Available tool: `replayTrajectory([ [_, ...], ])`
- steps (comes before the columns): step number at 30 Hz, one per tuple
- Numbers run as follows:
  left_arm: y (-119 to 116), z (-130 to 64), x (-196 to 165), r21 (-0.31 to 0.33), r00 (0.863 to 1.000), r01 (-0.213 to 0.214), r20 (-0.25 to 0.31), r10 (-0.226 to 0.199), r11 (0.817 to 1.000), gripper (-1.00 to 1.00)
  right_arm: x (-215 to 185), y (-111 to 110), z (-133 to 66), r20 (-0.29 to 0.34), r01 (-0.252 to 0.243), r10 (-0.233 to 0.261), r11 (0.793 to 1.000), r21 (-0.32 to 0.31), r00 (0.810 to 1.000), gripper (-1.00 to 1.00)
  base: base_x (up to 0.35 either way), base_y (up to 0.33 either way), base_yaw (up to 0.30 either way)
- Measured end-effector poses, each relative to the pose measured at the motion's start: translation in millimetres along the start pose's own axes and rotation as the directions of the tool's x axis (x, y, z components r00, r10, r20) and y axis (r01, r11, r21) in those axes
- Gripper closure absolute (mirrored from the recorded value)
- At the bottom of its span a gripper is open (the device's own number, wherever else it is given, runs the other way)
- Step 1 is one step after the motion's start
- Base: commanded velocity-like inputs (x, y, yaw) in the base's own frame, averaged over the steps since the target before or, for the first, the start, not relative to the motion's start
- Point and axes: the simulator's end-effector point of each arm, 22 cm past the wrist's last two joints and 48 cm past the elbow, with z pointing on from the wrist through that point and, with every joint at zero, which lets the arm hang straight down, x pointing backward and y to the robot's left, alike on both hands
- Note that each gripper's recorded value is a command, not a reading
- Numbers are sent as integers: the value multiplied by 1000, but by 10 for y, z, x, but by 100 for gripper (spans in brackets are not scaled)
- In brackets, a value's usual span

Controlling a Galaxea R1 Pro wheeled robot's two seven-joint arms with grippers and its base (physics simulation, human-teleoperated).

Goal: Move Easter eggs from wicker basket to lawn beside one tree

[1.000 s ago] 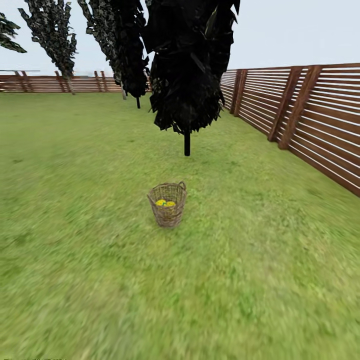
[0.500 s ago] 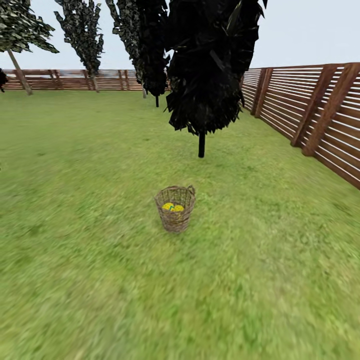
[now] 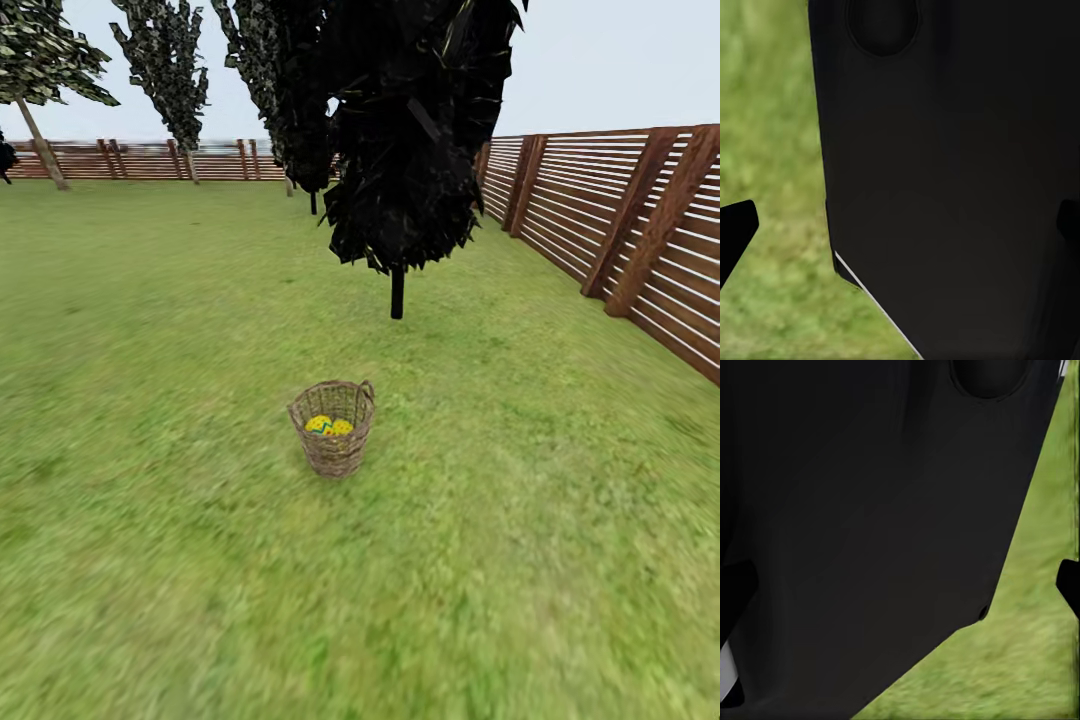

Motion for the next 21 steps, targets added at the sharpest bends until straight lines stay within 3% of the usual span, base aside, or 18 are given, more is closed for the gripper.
replayTrajectory([
  [21,0,0,0,0,1000,0,0,0,1000,-100,37,5,0,-7,2,-2,1000,-1,1000,-100,204,-260,0],
])
